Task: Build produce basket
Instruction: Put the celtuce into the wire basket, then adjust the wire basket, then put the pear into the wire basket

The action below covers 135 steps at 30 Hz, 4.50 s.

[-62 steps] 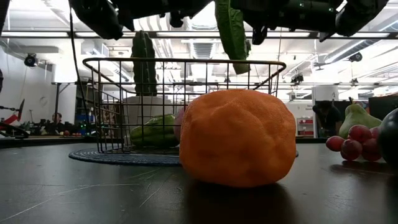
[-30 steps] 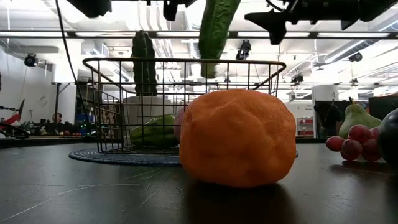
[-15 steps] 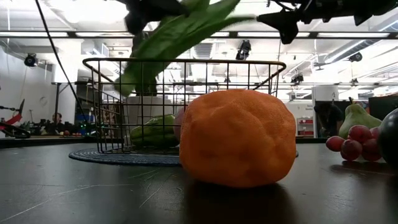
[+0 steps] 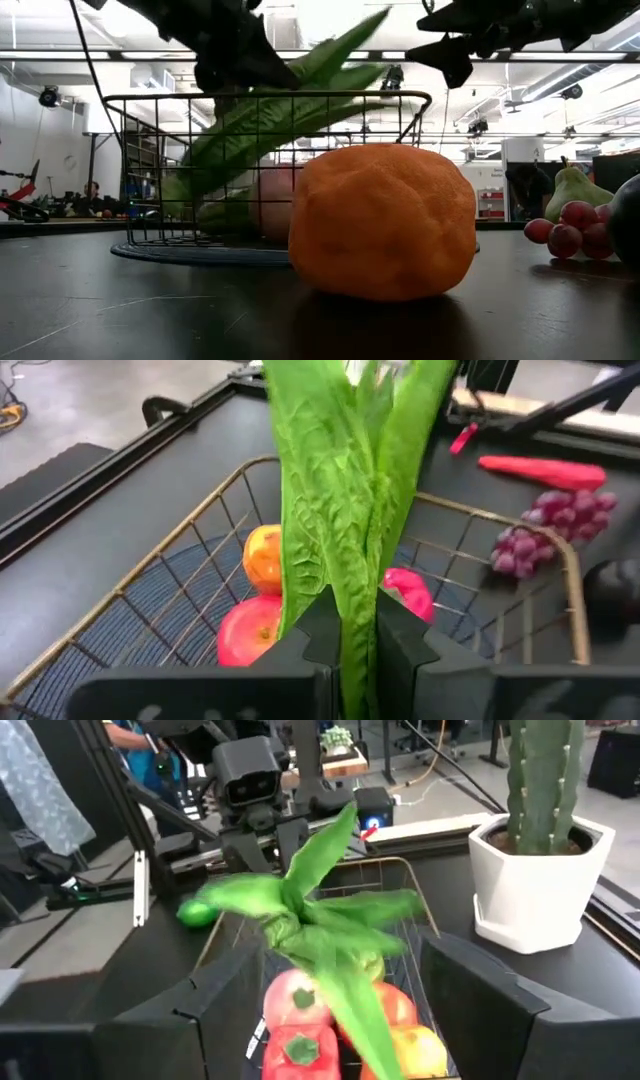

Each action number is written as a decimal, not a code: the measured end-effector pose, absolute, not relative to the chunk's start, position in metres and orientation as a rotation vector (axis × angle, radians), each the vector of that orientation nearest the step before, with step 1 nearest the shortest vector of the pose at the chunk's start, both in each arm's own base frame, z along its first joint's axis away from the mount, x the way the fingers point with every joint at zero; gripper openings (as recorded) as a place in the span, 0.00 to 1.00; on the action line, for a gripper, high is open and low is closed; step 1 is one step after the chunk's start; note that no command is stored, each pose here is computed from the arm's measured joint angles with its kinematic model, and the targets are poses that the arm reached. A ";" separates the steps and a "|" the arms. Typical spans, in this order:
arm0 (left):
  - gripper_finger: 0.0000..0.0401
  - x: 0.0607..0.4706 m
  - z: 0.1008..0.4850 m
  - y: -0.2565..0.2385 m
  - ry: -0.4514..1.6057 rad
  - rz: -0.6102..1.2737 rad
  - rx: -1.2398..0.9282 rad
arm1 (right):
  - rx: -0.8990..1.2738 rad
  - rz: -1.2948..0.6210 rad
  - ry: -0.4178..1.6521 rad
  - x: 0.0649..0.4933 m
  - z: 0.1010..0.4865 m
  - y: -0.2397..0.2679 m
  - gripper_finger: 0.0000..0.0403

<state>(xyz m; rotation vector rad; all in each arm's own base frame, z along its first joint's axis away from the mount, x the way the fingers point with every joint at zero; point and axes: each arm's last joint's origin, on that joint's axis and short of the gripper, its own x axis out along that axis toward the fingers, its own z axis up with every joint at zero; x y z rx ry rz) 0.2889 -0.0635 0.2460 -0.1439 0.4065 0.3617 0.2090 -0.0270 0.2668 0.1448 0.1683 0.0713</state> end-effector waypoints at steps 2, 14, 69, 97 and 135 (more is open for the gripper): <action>0.03 0.292 0.242 -0.064 0.413 0.367 -0.139 | 0.145 0.064 0.173 0.210 0.265 -0.027 0.63; 0.06 0.300 0.236 -0.060 0.391 0.426 -0.139 | 0.139 0.064 0.179 0.212 0.264 -0.028 0.63; 0.55 0.201 0.303 -0.074 0.875 0.296 -0.396 | 0.176 0.054 0.320 0.209 0.250 -0.027 0.61; 0.03 0.222 0.250 -0.086 1.101 0.429 -0.372 | 0.160 -0.004 0.317 0.209 0.250 -0.029 0.61; 0.03 0.225 0.310 -0.081 0.843 0.403 -0.083 | 0.599 -1.036 1.359 0.167 0.215 -0.029 0.61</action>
